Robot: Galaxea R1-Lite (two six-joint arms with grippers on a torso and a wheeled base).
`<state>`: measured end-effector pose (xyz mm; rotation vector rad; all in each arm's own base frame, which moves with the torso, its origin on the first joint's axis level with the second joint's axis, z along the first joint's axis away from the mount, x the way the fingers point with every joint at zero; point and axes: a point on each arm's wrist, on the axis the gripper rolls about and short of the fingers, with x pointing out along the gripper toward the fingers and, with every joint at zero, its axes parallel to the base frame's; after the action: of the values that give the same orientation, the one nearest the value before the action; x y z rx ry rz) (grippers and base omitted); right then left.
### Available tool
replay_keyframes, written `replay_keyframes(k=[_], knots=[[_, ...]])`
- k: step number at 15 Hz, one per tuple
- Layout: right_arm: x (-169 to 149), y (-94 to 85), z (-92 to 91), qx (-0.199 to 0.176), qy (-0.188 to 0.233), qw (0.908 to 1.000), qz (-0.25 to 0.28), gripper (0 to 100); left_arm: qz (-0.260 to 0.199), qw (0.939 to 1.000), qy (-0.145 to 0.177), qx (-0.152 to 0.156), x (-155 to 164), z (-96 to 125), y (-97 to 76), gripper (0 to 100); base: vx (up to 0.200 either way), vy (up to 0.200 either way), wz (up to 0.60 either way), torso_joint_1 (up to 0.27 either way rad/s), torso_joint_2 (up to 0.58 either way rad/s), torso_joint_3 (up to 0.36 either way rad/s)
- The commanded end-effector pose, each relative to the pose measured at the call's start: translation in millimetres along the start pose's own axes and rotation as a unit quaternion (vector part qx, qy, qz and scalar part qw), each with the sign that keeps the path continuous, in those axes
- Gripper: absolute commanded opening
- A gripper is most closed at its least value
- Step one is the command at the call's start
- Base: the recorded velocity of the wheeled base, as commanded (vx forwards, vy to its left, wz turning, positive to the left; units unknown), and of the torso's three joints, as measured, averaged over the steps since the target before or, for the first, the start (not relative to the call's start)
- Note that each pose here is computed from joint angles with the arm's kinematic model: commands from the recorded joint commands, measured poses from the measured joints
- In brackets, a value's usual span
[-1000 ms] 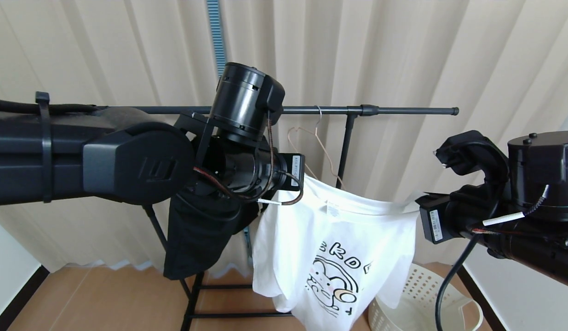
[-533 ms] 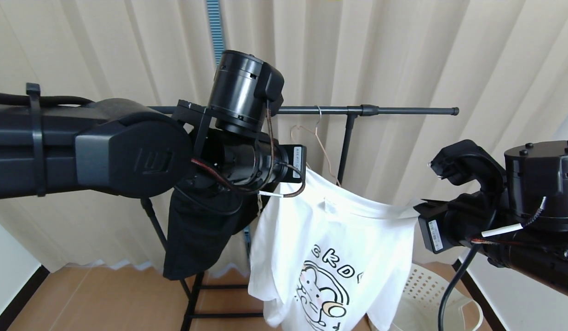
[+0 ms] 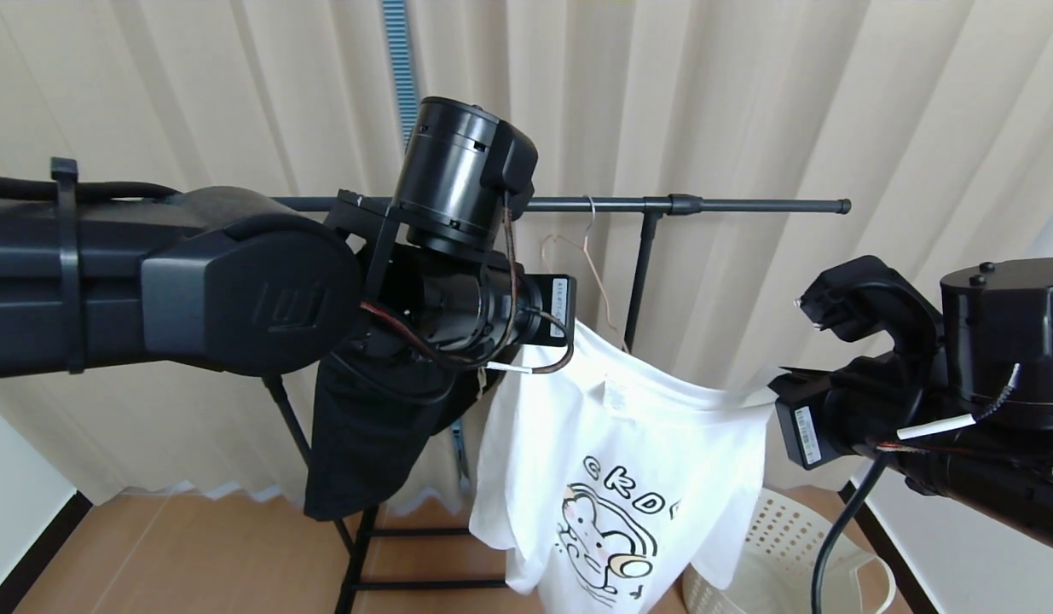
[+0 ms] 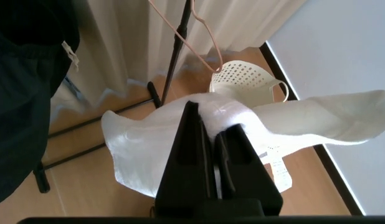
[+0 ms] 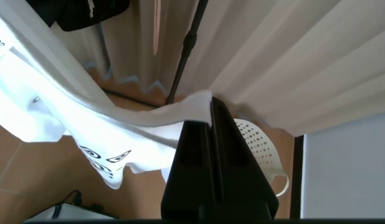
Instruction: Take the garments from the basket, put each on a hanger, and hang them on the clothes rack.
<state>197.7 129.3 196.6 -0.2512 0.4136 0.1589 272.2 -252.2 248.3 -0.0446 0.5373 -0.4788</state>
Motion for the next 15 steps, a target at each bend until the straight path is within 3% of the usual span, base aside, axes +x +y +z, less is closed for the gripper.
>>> replay_keyframes(k=[1,3,4,11,14,15], knots=[[-2,-1.6,2.4,0.003,-0.006,1.0,-0.001,0,0.001,1.0,0.002,0.0,-1,-1,0.3,0,0.0,0.0,0.0,0.0,0.0,0.0],[-4,-3.1,3.7,0.006,-0.01,0.9999,-0.002,0,0.004,0.9999,0.009,0.003,1,-5,1.3,0,0.0,0.0,0.0,0.0,0.0,0.0],[-5,-3.9,4.8,0.007,-0.013,0.9999,-0.002,0,0.004,0.9999,0.011,0.005,0,-6,1.9,100,0.0,0.0,0.0,0.0,0.0,0.0],[-7,-11.7,8.6,0.016,-0.02,0.9996,-0.015,0,-0.001,0.9995,0.017,0.028,-12,-10,4.6,100,0.0,0.0,0.0,0.0,0.0,0.0],[-6,-20.4,9.6,0.021,-0.022,0.9991,-0.03,0,0.009,0.9987,0.033,0.039,0,-16,5.9,100,0.0,0.0,0.0,0.0,0.0,0.0],[-6,-27.8,11.1,0.021,-0.023,0.9986,-0.043,0,0.017,0.9975,0.052,0.045,19,-25,6.6,100,0.0,0.0,0.0,0.0,0.0,0.0]])
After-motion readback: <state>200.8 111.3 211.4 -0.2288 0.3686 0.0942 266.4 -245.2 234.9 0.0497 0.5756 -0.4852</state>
